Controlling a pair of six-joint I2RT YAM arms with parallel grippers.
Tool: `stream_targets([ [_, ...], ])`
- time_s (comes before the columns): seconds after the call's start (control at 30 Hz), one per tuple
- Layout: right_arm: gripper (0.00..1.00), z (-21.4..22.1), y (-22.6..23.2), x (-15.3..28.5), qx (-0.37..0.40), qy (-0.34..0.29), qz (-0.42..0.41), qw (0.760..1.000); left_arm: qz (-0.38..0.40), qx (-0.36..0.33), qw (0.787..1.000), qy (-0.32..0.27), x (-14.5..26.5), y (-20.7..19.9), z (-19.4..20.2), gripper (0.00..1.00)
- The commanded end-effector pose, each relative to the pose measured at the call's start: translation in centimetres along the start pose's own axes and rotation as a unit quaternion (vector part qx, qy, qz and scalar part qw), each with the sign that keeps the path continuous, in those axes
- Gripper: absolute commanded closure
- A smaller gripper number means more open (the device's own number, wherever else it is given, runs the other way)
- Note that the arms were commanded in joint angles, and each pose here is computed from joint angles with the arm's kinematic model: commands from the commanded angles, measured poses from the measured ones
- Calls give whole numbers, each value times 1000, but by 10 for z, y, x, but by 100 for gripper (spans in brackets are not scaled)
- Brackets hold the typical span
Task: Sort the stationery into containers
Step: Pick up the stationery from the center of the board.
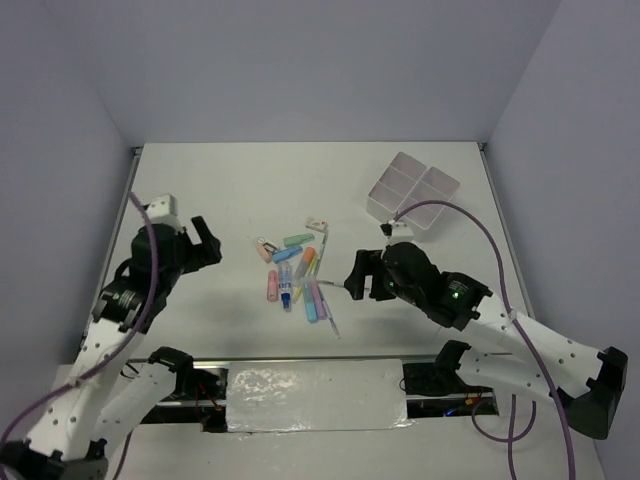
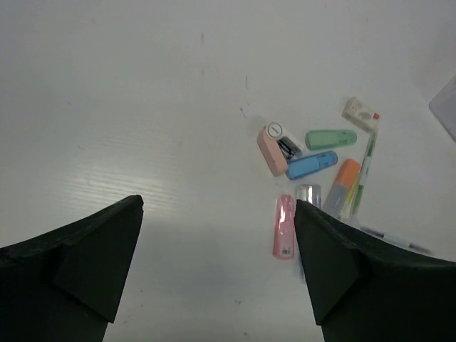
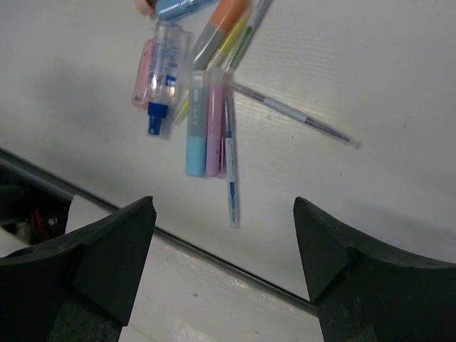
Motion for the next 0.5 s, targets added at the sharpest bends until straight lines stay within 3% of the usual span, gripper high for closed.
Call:
stream_targets([
  [0.0, 15, -29, -11, 12, -37, -79, 53, 995, 48, 36, 996, 66, -8, -44, 31, 1],
  [0.13, 13, -34, -25, 38, -30, -90, 82, 992, 35, 9, 996, 78, -3, -92, 79, 1],
  [0.17, 13, -38, -26, 47, -33, -103, 80, 991, 28, 0, 995, 95, 0, -106, 106, 1],
  [0.2, 13, -36, -28, 51, -31, -100, 84, 991, 14, -5, 997, 75, -1, -110, 107, 1],
  [0.33, 13, -29, -32, 63, -30, -97, 77, 992, -19, -28, 995, 96, -19, -118, 143, 5],
  [0.47, 13, -17, -37, 67, -27, -88, 77, 993, -28, -48, 992, 113, -39, -119, 163, 15],
])
Point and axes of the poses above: each gripper's point midway between its finger pads, its own x axis back along the fingers, its own y axis along the line the jaws close on, z = x × y, the point moved 4 cm from there along x, back along the fingers, and after that the axes turned 15 degrees about x, right-handed, at the moved point
